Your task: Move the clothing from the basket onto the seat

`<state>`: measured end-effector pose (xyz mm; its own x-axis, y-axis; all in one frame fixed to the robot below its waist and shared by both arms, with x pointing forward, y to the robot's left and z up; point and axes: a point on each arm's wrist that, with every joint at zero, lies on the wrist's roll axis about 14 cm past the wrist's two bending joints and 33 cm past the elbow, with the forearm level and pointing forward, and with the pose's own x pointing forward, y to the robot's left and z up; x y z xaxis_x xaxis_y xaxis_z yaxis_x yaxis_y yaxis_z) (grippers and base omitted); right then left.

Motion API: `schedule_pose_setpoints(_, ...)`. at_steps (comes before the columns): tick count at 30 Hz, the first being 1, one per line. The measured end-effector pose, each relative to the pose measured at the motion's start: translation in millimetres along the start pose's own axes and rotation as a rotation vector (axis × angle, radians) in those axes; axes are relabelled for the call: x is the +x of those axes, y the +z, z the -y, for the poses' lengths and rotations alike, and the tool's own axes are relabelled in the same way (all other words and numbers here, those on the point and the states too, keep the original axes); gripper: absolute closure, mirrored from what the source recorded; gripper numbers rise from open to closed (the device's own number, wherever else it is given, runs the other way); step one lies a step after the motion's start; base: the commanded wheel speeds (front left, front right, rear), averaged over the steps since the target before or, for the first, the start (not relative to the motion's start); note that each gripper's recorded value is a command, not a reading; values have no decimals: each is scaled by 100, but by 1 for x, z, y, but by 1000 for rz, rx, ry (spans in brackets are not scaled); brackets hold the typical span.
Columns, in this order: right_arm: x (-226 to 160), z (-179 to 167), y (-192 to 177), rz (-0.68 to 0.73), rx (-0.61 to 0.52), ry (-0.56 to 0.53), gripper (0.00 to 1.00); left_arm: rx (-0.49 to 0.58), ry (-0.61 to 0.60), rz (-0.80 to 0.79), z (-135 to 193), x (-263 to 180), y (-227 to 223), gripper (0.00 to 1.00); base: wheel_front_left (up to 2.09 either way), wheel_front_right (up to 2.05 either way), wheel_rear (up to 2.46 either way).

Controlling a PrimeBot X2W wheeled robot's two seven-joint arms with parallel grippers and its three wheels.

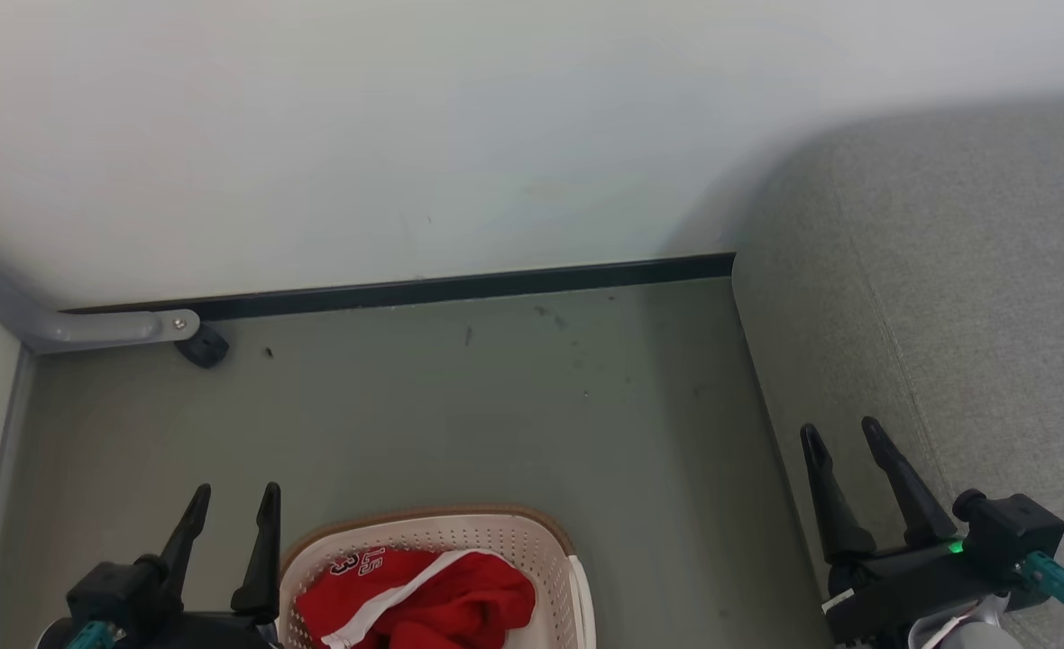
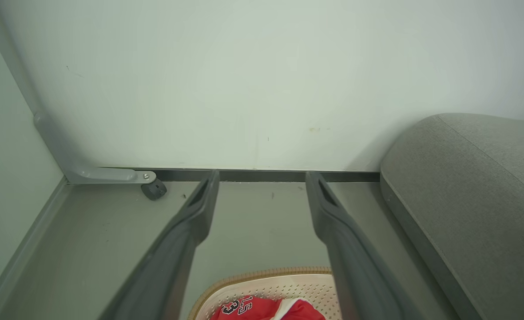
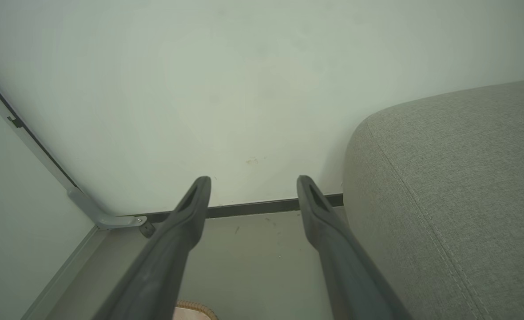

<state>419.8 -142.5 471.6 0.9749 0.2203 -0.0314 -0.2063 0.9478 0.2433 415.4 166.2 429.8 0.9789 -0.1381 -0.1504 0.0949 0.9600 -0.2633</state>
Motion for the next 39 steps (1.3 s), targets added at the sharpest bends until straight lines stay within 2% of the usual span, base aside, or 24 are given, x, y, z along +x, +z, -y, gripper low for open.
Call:
schedule_pose_setpoints(21,36,21,-44,-84,18,-39,0,71,-94,-305,5,52,-102,0,0,0,0)
schedule_pose_setpoints(32,57,31,-64,-108,2,-40,0,39,-78,-493,-3,57,-165,0,0,0,0)
schedule_pose_setpoints(39,66,38,-81,-133,-12,-46,0,88,-120,-621,-4,57,-204,0,0,0,0)
